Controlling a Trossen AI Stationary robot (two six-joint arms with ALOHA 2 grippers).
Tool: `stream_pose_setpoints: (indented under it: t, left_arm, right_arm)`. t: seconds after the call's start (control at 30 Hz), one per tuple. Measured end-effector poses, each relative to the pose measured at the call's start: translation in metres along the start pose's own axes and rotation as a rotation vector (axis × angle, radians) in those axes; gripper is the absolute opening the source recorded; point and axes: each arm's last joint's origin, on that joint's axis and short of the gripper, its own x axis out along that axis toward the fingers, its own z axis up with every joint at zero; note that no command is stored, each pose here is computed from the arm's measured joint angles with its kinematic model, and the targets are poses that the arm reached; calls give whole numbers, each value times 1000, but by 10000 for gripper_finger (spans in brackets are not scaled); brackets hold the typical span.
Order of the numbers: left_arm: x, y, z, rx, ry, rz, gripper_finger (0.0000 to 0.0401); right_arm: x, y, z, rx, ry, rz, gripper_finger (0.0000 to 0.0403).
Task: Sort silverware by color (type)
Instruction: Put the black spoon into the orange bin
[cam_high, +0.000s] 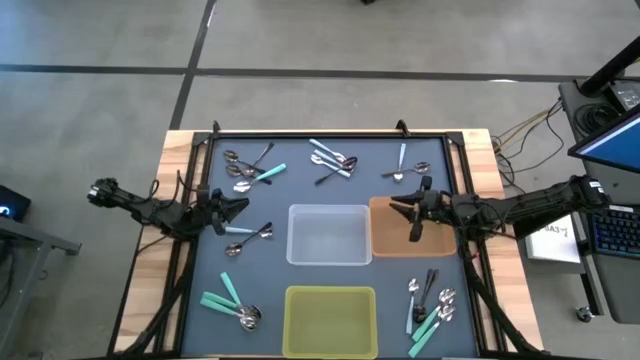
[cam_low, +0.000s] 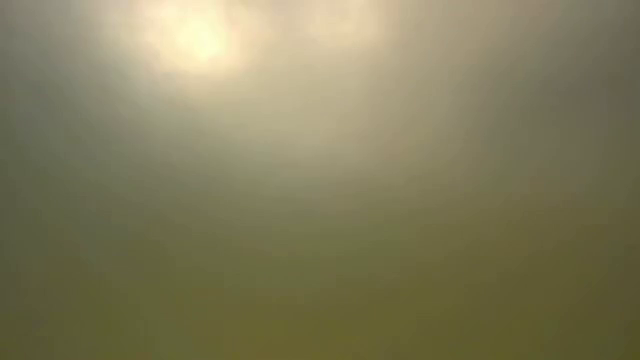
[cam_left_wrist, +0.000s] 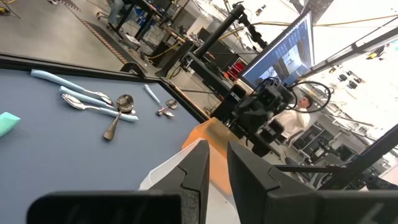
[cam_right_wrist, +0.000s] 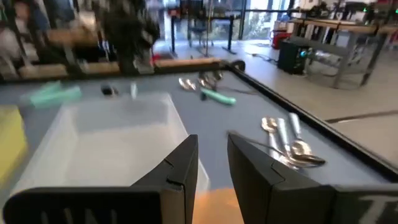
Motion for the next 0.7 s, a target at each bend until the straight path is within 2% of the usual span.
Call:
stream_pose_setpoints:
  t: [0.07, 0.23, 0.4, 0.6, 0.7]
  left_arm:
    - [0, 0, 0, 0, 0, 0, 40]
    - [0, 0, 0, 0, 0, 0, 40]
    - [0, 0, 0, 0, 0, 0, 40]
    - [0, 0, 0, 0, 0, 0, 40]
    - [0, 0, 0, -1, 0, 0, 40]
  right_arm:
    - [0, 0, 3, 65, -27, 2, 79]
    - [0, 0, 4, 49, -42, 1, 79]
    - [0, -1, 5, 172, -48, 0, 79]
    - [0, 0, 5, 199, -47, 4, 79]
    - [0, 0, 5, 348, -45, 10, 79]
